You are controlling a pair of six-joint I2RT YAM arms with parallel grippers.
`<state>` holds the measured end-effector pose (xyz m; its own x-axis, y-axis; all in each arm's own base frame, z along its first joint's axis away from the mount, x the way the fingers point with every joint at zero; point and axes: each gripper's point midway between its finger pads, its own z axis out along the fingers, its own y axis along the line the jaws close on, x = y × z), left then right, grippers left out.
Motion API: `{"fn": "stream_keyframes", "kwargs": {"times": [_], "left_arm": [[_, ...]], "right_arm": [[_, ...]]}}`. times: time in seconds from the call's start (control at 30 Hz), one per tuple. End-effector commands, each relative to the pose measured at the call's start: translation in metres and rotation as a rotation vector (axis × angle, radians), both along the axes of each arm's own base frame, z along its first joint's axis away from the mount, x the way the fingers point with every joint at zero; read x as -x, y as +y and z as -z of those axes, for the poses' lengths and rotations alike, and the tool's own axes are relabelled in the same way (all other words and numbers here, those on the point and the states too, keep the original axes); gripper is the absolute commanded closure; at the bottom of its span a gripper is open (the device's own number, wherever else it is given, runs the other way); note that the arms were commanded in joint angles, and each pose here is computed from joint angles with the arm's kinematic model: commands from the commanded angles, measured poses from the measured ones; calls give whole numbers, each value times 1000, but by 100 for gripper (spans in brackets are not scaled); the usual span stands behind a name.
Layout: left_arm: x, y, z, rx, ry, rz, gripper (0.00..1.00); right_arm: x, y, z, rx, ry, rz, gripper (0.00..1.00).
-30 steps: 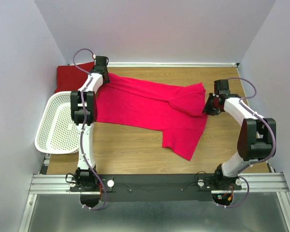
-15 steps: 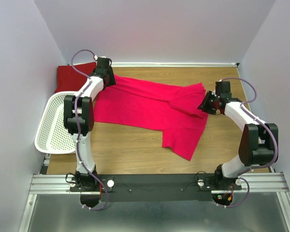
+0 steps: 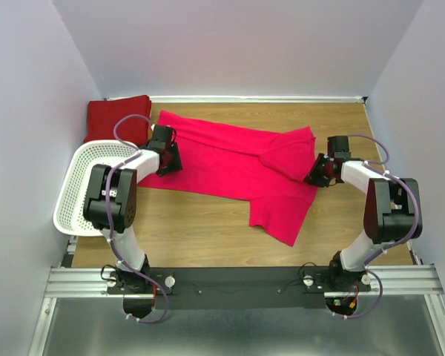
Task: Fold and stack the t-shirts
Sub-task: Fold the tshirt
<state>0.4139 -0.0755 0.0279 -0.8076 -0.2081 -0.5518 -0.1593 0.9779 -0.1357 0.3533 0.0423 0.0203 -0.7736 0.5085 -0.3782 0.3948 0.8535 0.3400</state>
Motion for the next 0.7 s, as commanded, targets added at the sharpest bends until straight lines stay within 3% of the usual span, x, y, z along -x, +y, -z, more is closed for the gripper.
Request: {"fn": "stream_keyframes", "kwargs": {"times": [0.0, 0.2, 0.37, 0.5, 0.67], "left_arm": [[39, -8, 10, 71, 54, -5, 43], [103, -39, 17, 190, 104, 30, 43], [138, -57, -7, 283, 67, 63, 43], [125, -50, -66, 282, -112, 49, 39], [73, 30, -105, 180, -296, -192, 36]], "right_arm": [[17, -37, 21, 66, 60, 136, 67], [41, -77, 25, 52, 85, 309, 66], [36, -103, -3, 112, -6, 403, 66], [-1, -96, -50, 75, -168, 299, 61], [-43, -81, -81, 1, -285, 167, 57]]}}
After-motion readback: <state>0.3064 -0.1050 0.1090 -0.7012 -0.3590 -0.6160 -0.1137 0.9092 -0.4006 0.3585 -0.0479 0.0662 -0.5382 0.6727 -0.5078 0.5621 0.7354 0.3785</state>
